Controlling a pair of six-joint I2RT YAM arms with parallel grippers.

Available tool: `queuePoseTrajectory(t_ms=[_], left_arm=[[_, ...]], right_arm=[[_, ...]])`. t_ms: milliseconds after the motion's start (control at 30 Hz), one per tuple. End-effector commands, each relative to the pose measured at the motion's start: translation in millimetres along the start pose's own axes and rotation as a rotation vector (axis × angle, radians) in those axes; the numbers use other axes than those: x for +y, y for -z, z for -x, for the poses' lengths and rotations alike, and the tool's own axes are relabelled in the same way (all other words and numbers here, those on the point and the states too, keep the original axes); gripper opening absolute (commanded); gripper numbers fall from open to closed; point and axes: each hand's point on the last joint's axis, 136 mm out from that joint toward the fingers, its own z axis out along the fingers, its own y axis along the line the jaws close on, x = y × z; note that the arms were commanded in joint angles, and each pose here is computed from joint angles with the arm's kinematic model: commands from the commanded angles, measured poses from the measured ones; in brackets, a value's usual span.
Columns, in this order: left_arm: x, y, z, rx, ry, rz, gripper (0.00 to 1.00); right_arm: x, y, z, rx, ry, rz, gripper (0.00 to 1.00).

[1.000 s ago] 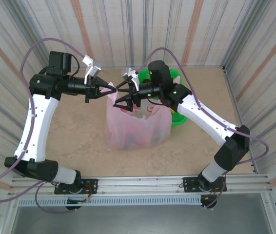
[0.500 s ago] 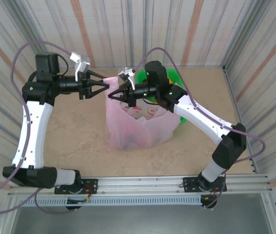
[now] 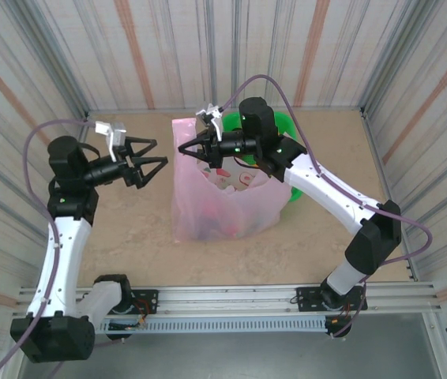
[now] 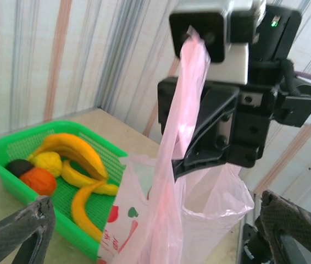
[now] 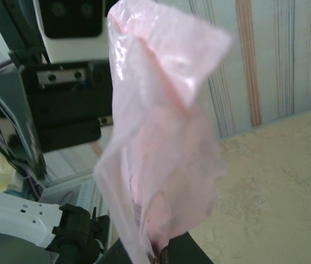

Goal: Place the fake fruits into the plastic bag and tie a complex knot

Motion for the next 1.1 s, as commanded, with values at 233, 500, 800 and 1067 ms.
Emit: queuePoseTrajectory(t_ms=[233, 500, 800, 1067], left_arm=[[-1, -39, -25, 0.020, 0.008, -0.070, 0.89], [-1, -47, -41, 0.050, 0.022, -0.090, 0.22], [-3, -46, -41, 0.048, 0.017, -0.098, 0.00], [-3, -47, -40, 0.049, 0.010, -0.096, 0.00]], right_arm=[[18, 12, 24, -0.071, 0.024, 0.014, 0.09], [24, 17, 41, -0.115, 0.019, 0.038, 0.17], [23, 16, 64, -0.160, 0.035, 0.049, 0.27], [29, 19, 81, -0.181, 0.063, 0.071, 0.00]])
